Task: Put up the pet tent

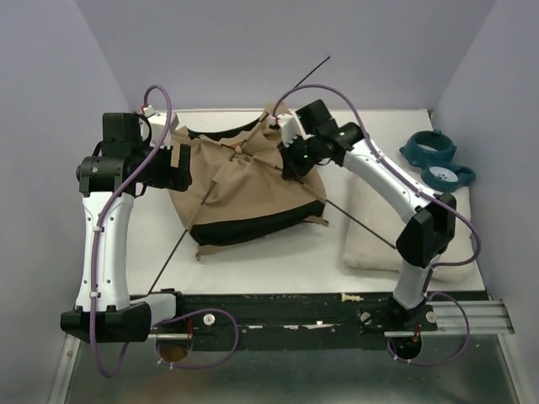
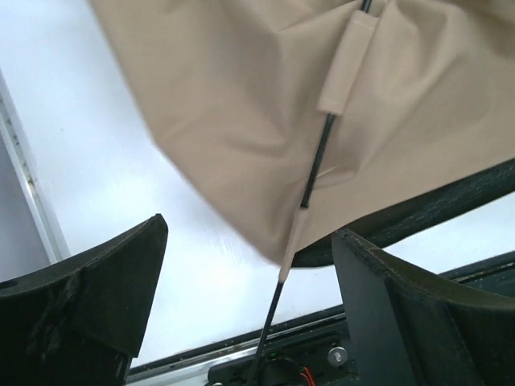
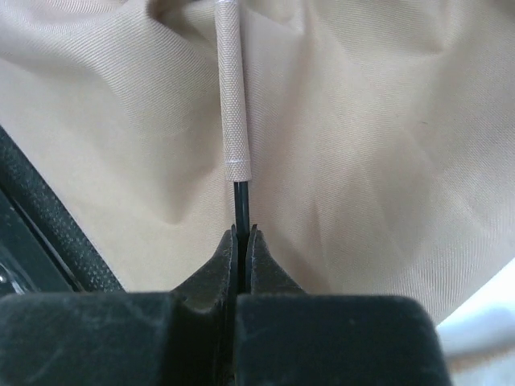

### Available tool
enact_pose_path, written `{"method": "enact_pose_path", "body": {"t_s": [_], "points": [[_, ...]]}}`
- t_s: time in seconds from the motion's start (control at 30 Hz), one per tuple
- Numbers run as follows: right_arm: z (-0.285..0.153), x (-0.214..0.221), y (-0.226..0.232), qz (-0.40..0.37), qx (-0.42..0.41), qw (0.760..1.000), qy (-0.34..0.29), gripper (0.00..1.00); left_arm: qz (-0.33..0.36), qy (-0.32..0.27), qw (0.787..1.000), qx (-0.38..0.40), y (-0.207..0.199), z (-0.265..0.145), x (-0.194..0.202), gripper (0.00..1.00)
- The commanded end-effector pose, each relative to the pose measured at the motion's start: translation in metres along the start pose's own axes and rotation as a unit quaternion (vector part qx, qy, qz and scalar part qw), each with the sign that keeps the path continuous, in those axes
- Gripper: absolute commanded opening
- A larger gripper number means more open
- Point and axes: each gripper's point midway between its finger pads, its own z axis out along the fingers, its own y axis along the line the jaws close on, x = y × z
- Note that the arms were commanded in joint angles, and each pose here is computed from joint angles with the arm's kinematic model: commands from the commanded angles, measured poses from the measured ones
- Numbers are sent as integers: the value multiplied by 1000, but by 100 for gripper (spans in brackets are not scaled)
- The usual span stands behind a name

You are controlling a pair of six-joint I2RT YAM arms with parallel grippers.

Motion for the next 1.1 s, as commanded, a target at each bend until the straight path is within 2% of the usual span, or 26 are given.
{"method": "enact_pose_path", "body": {"t_s": [0.0, 0.13, 0.3, 0.47, 0.57, 0.7, 0.8, 0.9, 1.07], "points": [[-53, 25, -35, 17, 27, 999, -8, 1, 31, -25, 997, 72, -26, -6, 2, 99], [-82, 55, -53, 50, 54, 997, -17, 1, 55, 0, 987, 149, -48, -2, 23, 99], [-107, 69, -63, 88, 101, 990, -47, 1, 84, 75, 964, 240, -70, 0, 76, 99], [-128, 91, -80, 122, 168, 976, -74, 1, 131, 107, 967, 188, -46, 20, 114, 99], [-134, 96, -93, 142, 186, 968, -90, 1, 149, 126, 964, 182, -38, 32, 128, 99], [-122, 100, -91, 162, 148, 972, -83, 1, 154, 151, 956, 198, -36, 47, 147, 93], [-117, 102, -93, 165, 131, 974, -79, 1, 163, 170, 945, 227, -41, 50, 162, 82], [-114, 106, -98, 155, 118, 978, -72, 1, 169, 173, 941, 238, -42, 54, 168, 65], [-112, 110, -97, 137, 94, 984, -65, 3, 168, 146, 941, 254, -49, 58, 159, 8]]}}
